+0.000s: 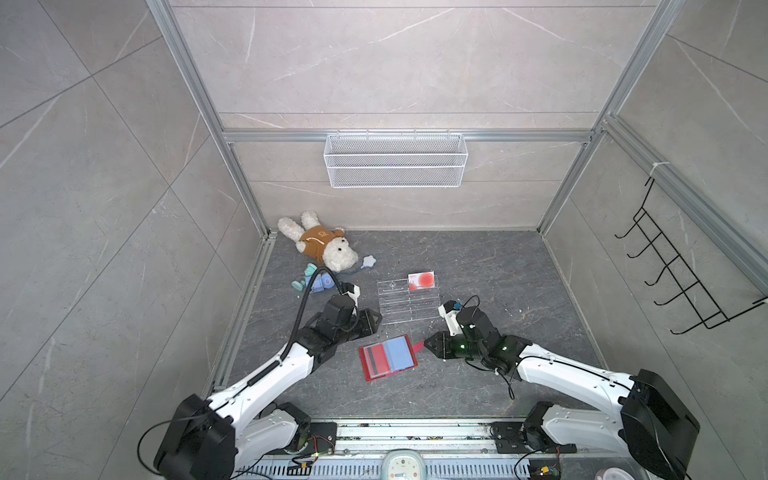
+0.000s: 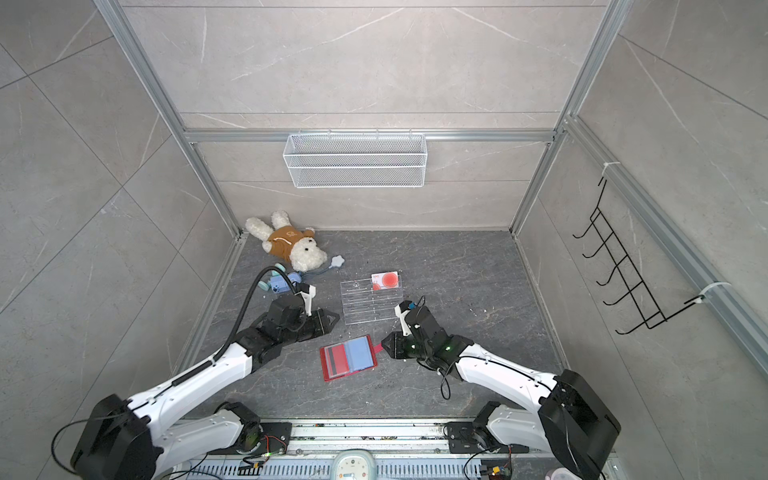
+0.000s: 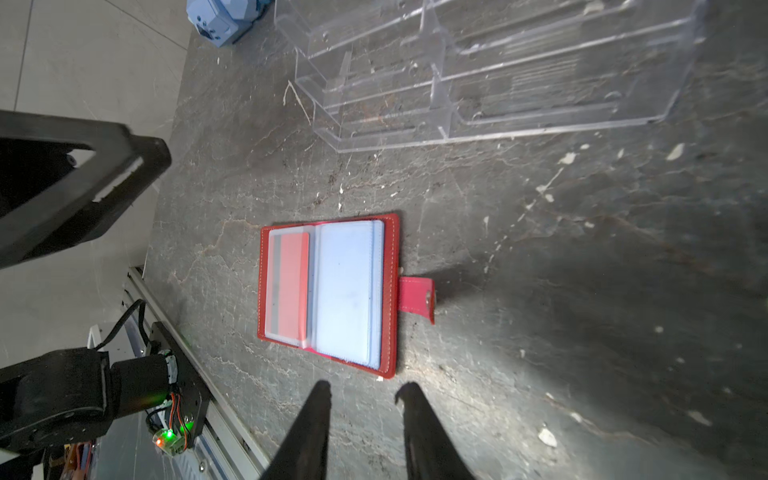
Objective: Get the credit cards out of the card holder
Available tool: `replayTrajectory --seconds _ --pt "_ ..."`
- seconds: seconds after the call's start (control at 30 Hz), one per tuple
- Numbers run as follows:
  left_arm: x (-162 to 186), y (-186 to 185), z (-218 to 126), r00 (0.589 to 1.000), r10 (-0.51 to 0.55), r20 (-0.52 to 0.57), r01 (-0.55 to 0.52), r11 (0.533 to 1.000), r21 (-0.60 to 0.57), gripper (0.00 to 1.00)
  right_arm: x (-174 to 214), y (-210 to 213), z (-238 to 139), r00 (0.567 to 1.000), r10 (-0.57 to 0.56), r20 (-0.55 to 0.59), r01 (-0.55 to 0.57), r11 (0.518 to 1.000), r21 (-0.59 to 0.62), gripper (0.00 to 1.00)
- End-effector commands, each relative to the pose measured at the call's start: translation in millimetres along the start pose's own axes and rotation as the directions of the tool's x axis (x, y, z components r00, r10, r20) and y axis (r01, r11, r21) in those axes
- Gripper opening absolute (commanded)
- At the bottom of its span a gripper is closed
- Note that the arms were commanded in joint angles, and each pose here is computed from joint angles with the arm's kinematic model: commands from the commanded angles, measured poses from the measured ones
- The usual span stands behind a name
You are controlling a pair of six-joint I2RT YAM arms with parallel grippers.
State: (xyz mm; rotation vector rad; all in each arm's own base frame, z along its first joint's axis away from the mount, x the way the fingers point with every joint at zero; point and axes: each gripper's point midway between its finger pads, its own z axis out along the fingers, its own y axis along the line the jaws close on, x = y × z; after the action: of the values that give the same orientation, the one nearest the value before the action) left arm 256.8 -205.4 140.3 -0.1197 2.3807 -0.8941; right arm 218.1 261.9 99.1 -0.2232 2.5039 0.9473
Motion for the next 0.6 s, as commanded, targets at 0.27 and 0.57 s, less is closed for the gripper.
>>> replayTrajectory --seconds 0.27,0.57 --pt "54.6 20.4 -26.1 0.983 -0.136 -0.126 0.139 0.990 0.015 0.75 -0.2 32.7 15.4 0.998 -0.054 -0.020 0.052 0.997 -0.058 0.50" --pt "84.3 49.5 -27.6 0.955 -0.244 -0.171 0.235 0.970 -0.070 0.76 5.5 52.7 29.7 0.996 -0.080 -0.045 0.075 0.993 -0.095 0.37"
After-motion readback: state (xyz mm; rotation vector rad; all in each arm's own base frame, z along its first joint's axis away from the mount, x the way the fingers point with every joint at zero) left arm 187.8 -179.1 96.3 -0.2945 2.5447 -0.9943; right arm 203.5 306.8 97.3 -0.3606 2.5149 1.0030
